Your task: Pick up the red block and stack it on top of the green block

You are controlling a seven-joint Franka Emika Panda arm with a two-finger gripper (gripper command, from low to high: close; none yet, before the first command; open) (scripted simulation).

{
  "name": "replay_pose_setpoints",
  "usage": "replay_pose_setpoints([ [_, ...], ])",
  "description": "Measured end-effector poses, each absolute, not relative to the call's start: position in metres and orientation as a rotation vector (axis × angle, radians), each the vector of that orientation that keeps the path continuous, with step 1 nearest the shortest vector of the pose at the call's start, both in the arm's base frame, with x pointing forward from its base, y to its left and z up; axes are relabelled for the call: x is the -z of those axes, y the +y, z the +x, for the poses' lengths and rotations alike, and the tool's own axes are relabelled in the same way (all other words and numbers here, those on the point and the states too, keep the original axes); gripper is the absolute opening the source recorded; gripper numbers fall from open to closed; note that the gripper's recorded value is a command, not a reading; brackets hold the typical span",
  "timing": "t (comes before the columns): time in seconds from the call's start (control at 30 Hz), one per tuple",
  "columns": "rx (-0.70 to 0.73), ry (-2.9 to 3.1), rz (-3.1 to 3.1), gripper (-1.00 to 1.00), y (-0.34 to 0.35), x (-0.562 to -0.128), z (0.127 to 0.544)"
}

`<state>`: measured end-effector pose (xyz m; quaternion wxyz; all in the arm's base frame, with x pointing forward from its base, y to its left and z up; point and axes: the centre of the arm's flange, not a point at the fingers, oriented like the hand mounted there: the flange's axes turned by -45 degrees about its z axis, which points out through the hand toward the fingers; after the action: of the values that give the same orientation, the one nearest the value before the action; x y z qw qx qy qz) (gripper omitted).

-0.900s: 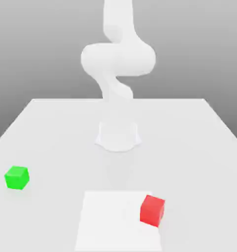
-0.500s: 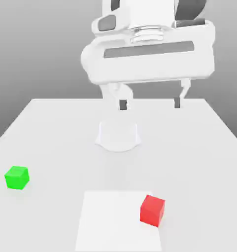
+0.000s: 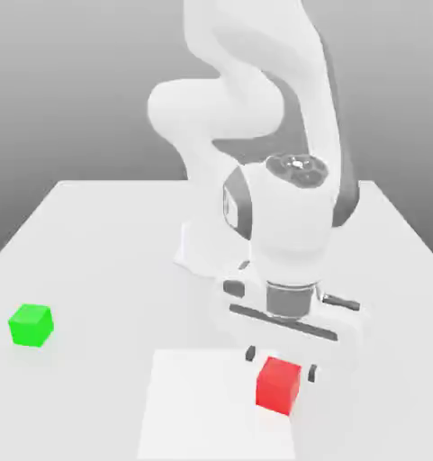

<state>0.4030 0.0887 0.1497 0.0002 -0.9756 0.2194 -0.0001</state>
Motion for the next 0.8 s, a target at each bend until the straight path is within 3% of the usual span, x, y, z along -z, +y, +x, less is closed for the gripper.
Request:
replay_pose_setpoints([
  [0.23, 0.003, 0.690, -3.065, -1.00, 0.089, -0.148, 0.403],
  [0.43, 0.003, 0.709, -3.062, -1.00, 0.082, -0.203, 0.404],
  [0.6, 0.012, 1.132, -2.945, -1.00, -0.059, -0.222, 0.406],
  [0.8, 0.010, 1.597, -2.724, -1.00, -0.215, -0.236, 0.347],
])
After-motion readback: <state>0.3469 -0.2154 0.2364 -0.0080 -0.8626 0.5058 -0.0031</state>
